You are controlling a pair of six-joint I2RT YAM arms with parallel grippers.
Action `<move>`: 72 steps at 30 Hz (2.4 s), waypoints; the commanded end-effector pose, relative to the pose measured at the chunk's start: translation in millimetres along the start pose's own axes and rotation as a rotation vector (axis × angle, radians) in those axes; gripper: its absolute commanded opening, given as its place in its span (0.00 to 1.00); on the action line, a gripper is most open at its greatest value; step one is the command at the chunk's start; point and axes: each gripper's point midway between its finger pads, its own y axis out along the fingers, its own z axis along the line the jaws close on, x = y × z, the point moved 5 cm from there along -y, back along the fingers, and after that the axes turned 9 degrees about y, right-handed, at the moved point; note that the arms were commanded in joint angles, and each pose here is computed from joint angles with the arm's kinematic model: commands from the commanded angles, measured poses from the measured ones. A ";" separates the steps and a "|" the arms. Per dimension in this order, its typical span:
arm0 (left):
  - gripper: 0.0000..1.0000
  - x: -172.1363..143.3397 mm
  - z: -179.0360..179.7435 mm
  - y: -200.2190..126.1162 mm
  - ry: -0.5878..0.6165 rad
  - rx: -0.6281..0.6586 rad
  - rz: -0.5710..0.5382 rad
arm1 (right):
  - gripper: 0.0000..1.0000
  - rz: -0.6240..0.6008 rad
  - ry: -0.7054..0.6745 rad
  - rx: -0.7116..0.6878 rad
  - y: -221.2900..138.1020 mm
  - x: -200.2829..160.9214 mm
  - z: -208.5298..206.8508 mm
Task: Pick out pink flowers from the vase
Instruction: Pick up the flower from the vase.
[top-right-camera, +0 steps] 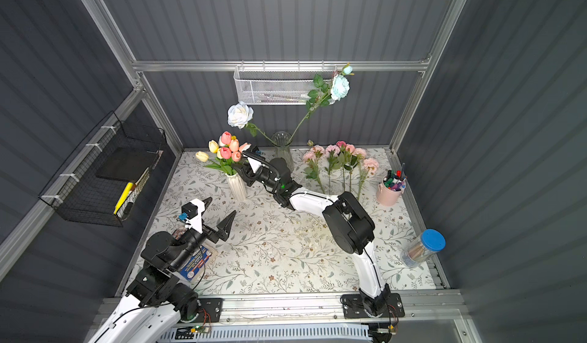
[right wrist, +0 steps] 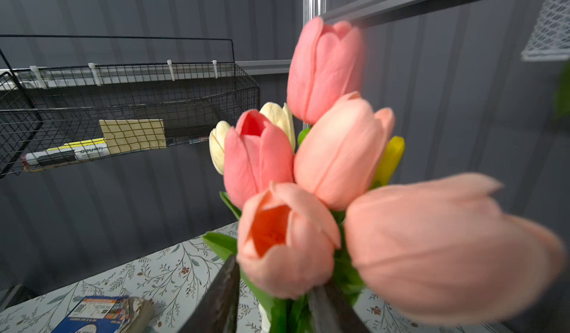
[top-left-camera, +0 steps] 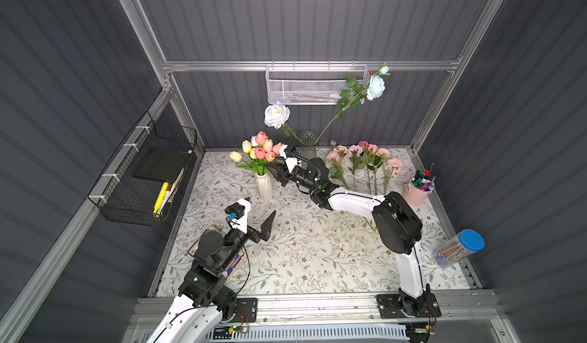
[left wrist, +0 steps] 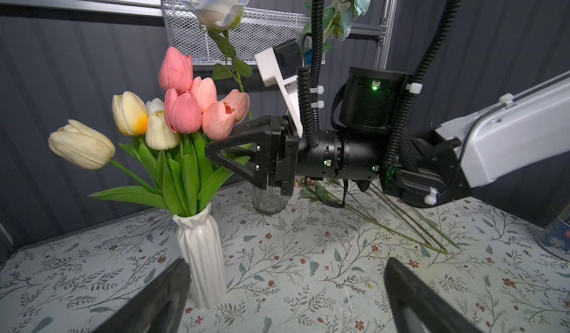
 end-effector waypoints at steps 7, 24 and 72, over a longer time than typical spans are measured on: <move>0.99 2.2 -0.7 -0.8 0.023 -0.004 -0.031 | 0.37 -0.026 -0.009 -0.062 10.0 6.7 -10.7; 0.99 3.9 -1.7 -3.0 0.026 -0.012 -0.040 | 0.21 -0.107 -0.007 -0.038 3.3 26.0 -3.2; 0.99 0.9 -5.1 1.9 0.028 -0.039 -0.031 | 0.19 -0.138 -0.020 0.037 -2.8 1.0 -9.1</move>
